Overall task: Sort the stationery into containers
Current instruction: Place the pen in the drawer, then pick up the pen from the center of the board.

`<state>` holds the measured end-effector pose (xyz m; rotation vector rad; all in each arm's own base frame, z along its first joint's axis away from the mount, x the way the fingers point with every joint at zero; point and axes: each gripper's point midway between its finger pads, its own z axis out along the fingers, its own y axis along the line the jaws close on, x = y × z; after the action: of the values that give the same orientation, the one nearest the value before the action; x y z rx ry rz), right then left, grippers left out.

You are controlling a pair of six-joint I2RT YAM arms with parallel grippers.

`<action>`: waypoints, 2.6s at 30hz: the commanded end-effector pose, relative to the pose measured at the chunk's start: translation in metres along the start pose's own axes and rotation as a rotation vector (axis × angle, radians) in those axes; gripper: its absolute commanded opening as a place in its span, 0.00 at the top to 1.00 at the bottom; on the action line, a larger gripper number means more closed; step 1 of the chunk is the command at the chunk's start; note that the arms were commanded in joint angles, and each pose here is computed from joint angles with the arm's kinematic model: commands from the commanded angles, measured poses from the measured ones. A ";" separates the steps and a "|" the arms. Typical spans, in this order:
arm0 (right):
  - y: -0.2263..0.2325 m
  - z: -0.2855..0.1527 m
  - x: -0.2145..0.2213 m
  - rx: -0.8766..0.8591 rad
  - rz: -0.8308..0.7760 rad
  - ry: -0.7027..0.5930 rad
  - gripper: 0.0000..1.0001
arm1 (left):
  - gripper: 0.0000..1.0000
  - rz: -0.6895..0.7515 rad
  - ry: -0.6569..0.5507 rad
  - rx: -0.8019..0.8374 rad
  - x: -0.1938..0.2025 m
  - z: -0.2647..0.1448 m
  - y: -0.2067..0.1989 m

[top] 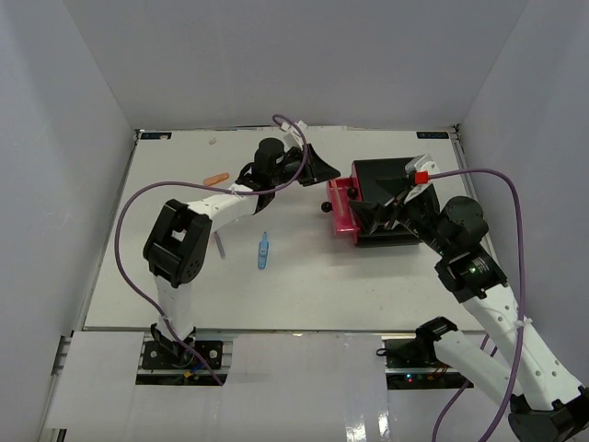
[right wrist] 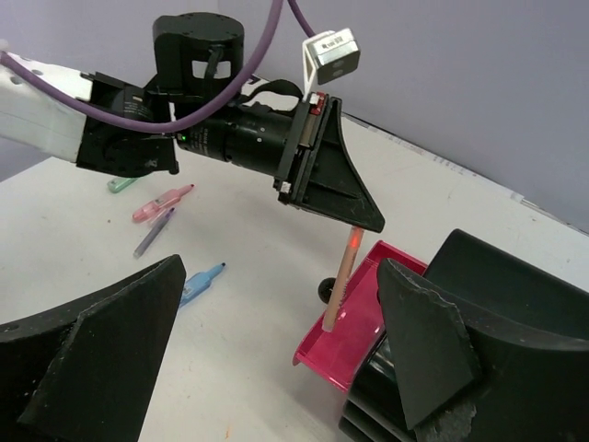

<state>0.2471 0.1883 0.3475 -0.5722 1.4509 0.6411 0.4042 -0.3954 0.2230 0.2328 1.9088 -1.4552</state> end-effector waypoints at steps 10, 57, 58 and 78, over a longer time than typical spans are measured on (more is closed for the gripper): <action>-0.003 -0.011 0.003 0.027 -0.027 -0.021 0.09 | 0.86 0.016 -0.009 -0.017 0.003 0.026 0.007; -0.014 -0.029 0.013 0.116 -0.024 0.002 0.10 | 0.02 0.325 -0.257 -0.715 -0.078 -0.134 0.010; -0.015 -0.029 0.013 0.126 -0.020 0.000 0.10 | 0.02 0.311 -0.246 -0.810 -0.068 -0.156 0.024; -0.018 -0.026 0.048 0.142 0.045 0.103 0.08 | 0.14 -0.135 -0.100 -1.372 0.092 -0.319 0.143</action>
<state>0.2406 0.1601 0.2977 -0.4815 1.5979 0.5406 0.2838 -0.0939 0.0952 -0.5106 2.4055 -0.0188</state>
